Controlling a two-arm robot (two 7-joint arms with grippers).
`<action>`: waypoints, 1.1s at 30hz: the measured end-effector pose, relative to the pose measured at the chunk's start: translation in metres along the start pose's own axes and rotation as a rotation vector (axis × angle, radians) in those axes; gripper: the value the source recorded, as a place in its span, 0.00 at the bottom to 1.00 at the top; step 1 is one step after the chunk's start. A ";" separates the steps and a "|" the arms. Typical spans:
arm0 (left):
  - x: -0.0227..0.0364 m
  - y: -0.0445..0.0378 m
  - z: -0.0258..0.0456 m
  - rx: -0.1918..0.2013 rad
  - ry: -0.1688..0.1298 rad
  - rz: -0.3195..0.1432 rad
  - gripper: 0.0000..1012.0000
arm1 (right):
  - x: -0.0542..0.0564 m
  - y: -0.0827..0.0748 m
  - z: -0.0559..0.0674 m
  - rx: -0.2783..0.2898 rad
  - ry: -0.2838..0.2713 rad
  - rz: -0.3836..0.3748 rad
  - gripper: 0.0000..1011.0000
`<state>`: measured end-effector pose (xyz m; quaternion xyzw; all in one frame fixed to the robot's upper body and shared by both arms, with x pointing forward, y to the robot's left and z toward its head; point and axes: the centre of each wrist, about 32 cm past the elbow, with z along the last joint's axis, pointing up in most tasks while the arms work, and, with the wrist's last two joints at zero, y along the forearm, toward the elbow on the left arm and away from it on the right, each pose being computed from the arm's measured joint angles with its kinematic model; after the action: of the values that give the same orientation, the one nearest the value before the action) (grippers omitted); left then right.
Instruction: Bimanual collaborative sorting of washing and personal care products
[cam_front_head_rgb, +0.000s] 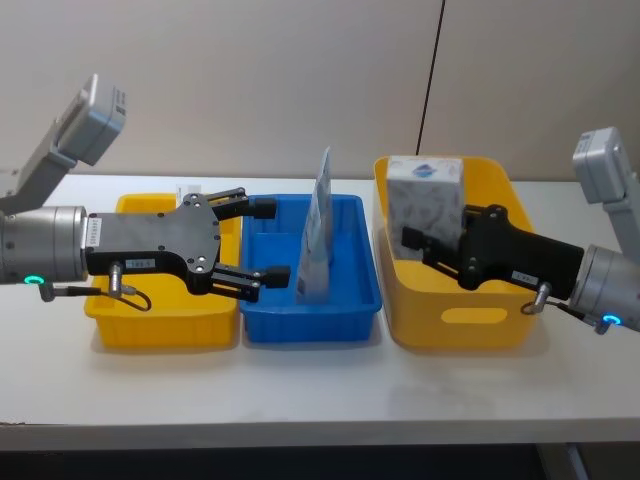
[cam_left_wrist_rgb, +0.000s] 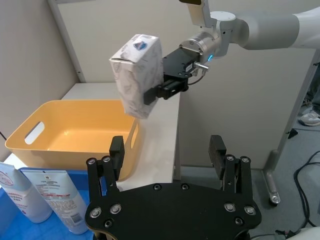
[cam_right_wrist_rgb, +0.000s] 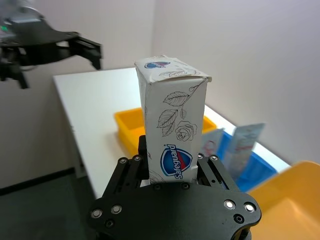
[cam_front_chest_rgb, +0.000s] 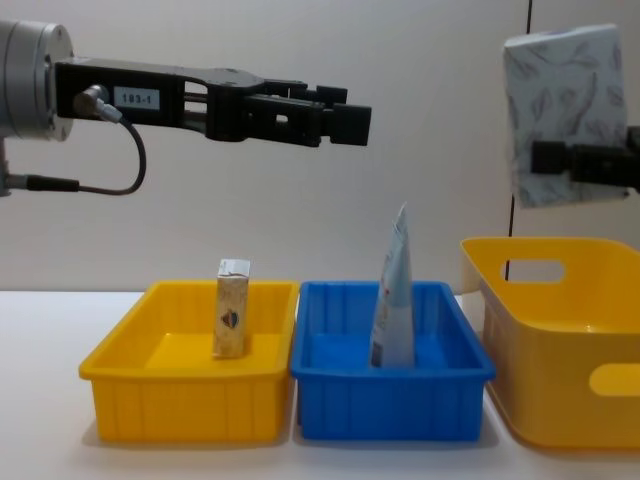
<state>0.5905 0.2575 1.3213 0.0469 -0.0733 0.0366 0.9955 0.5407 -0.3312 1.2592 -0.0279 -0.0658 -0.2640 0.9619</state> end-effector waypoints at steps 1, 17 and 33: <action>0.0000 0.0000 0.0000 0.000 0.000 0.000 0.99 | 0.000 -0.001 0.000 -0.005 -0.004 -0.022 0.37; 0.0000 0.0000 0.0000 0.000 0.000 0.000 0.99 | -0.006 -0.003 -0.009 -0.069 -0.053 -0.261 0.37; 0.0000 0.0000 0.0000 0.000 0.000 0.000 0.99 | -0.008 0.014 -0.021 -0.146 -0.120 -0.518 0.37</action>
<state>0.5905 0.2575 1.3213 0.0468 -0.0733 0.0366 0.9955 0.5439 -0.3169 1.2373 -0.0949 -0.1086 -0.5032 0.8520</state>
